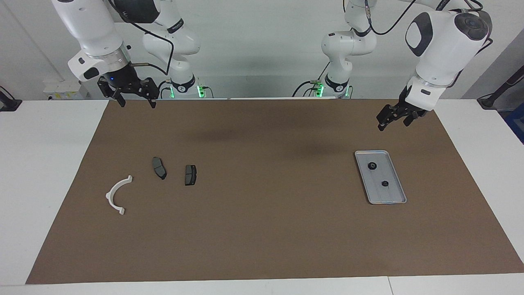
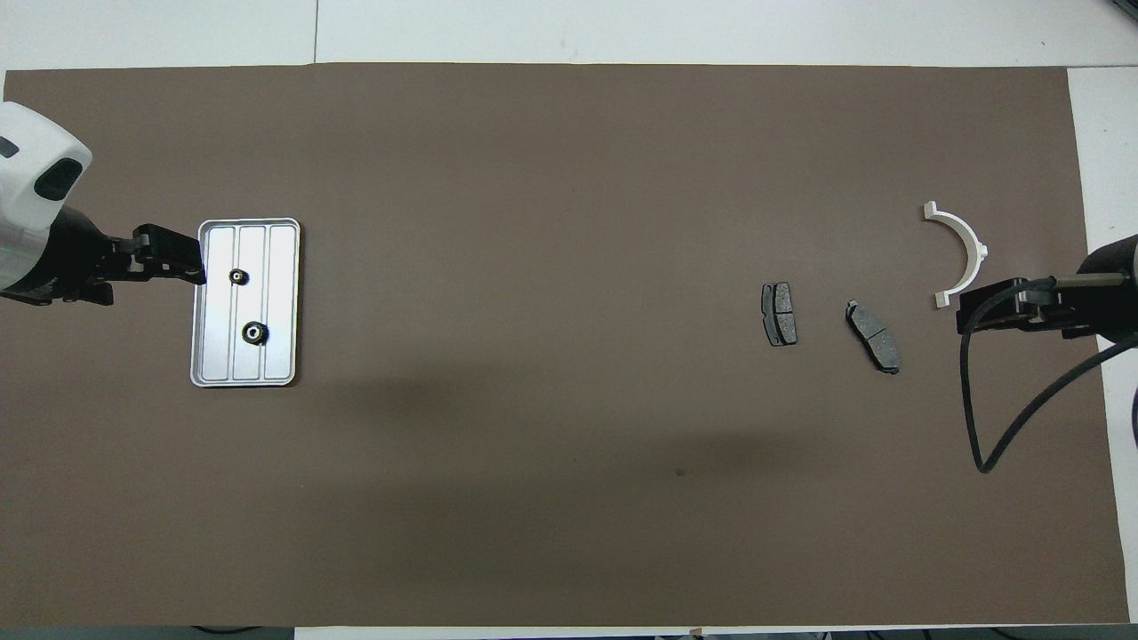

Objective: Place bearing gear from tray to pile

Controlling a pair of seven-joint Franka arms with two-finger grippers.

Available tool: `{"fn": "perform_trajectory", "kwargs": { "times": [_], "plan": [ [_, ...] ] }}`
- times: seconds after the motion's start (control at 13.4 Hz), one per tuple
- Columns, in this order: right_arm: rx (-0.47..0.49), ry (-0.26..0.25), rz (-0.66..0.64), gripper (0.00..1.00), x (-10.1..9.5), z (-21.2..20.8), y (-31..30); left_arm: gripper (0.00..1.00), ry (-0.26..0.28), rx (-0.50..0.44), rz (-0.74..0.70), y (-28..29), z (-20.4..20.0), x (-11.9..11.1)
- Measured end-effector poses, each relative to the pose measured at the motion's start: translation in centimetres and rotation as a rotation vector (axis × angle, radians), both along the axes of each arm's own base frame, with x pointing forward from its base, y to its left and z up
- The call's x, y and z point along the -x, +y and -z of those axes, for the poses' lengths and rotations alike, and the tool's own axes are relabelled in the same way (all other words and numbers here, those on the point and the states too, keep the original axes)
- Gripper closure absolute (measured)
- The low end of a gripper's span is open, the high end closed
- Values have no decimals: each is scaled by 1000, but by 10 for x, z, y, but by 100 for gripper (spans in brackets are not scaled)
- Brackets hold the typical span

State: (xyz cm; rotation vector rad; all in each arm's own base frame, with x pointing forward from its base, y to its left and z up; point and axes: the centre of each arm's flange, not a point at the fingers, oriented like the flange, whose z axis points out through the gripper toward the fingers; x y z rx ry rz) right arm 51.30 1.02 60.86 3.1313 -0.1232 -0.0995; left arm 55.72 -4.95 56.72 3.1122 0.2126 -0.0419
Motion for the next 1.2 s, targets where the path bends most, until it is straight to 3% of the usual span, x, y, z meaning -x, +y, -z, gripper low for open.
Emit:
{"fn": "perform_trajectory", "kwargs": {
  "times": [1.2],
  "plan": [
    [0, 0, 7, 0, 0, 0, -3, 0, 11, -1, -55, 30, 7, -5]
  ]
}}
